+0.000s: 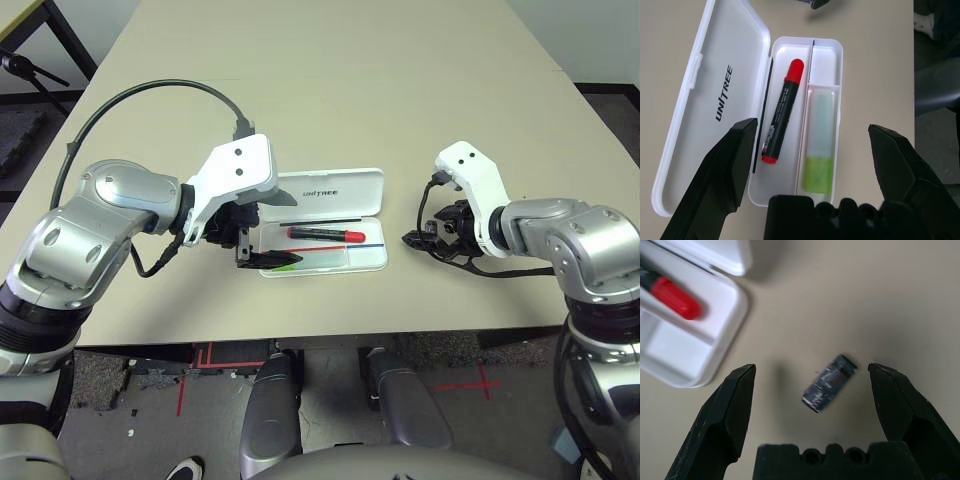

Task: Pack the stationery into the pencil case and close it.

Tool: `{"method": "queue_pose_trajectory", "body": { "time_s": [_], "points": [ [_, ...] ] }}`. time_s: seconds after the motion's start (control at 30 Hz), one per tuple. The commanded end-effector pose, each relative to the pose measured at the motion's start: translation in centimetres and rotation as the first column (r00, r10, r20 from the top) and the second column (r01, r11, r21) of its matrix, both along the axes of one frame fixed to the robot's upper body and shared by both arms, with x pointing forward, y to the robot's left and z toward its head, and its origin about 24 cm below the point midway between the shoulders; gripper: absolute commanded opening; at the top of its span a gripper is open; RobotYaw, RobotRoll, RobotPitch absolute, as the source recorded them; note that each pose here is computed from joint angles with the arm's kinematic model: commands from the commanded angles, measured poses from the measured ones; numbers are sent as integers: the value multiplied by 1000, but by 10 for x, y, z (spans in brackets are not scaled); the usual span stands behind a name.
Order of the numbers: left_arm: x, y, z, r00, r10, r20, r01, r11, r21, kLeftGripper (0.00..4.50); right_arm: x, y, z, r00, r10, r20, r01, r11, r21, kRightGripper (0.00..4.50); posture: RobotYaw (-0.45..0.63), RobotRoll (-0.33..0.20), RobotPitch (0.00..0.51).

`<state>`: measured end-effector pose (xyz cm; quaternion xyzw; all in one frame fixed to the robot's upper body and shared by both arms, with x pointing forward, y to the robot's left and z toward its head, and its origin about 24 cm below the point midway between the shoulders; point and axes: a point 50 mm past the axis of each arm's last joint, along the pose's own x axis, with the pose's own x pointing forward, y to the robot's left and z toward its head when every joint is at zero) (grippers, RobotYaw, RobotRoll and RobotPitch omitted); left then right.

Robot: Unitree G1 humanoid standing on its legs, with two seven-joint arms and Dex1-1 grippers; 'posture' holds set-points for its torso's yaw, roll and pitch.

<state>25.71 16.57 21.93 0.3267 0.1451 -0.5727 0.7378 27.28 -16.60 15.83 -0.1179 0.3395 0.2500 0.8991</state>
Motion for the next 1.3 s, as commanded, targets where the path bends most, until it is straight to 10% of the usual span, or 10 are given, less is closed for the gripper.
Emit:
{"method": "queue_pose_trajectory", "body": {
  "time_s": [0.03, 0.67, 1.07, 1.3],
  "points": [
    [1, -3, -2, 1000, -14, 7, 14, 1000, 11, 4486, -5, 1, -4, 1000, -20, -4, 20, 1000, -1, 4500, -113, 0, 216],
    [2, -5, -5, 1000, -11, 13, 11, 1000, 5, 4486, -8, -5, -21, 996, -62, -60, 61, 998, -21, 4500, -105, 0, 212],
    [1, -6, -5, 1000, -17, 6, 17, 1000, 6, 4500, -1, -10, -27, 998, -49, -41, 48, 999, -23, 367, -96, 0, 206],
    [1, -6, -6, 1000, -15, 7, 15, 1000, 10, 4500, 5, -16, -22, 1000, 29, 10, -28, 995, -92, 249, -98, 0, 202]
  ]
}}
